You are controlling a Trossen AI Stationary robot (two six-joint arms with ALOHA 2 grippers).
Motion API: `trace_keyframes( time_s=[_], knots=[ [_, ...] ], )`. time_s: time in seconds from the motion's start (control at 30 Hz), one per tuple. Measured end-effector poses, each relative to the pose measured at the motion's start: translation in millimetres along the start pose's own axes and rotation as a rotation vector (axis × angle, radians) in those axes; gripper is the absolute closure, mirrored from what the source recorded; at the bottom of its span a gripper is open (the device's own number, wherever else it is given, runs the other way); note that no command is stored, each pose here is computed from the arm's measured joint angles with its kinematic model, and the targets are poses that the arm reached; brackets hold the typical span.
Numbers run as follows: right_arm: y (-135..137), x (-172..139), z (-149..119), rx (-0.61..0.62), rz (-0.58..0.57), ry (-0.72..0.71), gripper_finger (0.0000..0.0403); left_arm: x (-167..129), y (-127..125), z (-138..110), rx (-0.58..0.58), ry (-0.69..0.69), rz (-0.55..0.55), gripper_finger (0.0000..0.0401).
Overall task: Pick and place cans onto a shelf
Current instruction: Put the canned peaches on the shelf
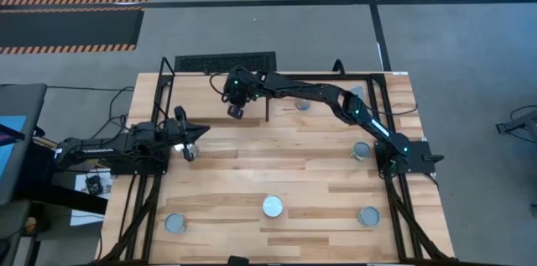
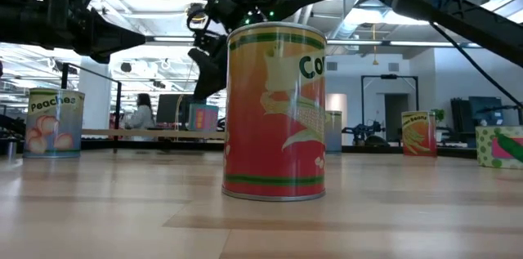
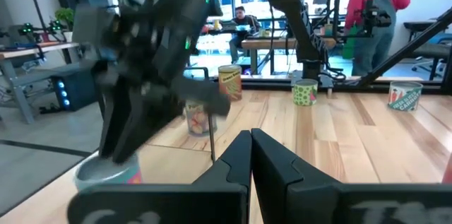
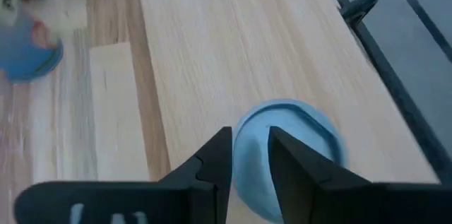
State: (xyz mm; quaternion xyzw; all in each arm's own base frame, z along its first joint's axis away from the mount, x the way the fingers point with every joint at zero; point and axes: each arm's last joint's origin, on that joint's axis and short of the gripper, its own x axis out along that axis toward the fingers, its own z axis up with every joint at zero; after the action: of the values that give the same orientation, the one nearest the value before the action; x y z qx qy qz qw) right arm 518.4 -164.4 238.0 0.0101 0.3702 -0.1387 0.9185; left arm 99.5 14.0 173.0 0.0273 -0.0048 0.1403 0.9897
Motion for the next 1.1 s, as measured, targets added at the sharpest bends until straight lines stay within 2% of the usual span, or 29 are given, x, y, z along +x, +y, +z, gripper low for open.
trace_keyframes(
  time_s=[0.1, 0.23, 0.37, 0.47, 0.6, 0.7, 0.9, 1.0, 1.1],
  knots=[
    [5, -28, 11, -0.078, -0.002, 0.006, 0.0322, 0, 0, -1, 0.002, 0.009, -0.001, 0.0399],
    [21, -62, 25, -0.195, -0.079, -0.009, 0.0388, 0, 0, -2, 0.007, 0.015, -0.001, 0.0399],
    [38, -82, 38, -0.232, -0.05, -0.104, 0.0392, 0, 0, -2, 0.009, 0.023, -0.002, 0.0399],
    [49, -78, 36, -0.236, 0.016, -0.185, 0.0397, 0, -1, -2, 0.009, 0.023, -0.015, 0.0399],
    [63, -56, 13, -0.234, 0.086, -0.28, 0.0399, 0, -1, -3, -0.003, 0.029, -0.032, 0.0399],
    [72, -58, -6, -0.211, 0.094, -0.385, 0.0399, 0, -1, -3, -0.002, 0.028, -0.039, 0.0399],
    [77, -97, -61, -0.138, 0.114, -0.563, 0.0399, 0, -2, -2, -0.013, 0.018, -0.057, 0.0399],
    [77, -123, -90, -0.125, 0.109, -0.606, 0.04, 2, -2, 2, -0.012, 0.028, -0.058, 0.0399],
    [80, -146, -115, -0.118, 0.055, -0.609, 0.04, 7, -2, 10, -0.007, 0.053, -0.058, 0.04]
  ],
)
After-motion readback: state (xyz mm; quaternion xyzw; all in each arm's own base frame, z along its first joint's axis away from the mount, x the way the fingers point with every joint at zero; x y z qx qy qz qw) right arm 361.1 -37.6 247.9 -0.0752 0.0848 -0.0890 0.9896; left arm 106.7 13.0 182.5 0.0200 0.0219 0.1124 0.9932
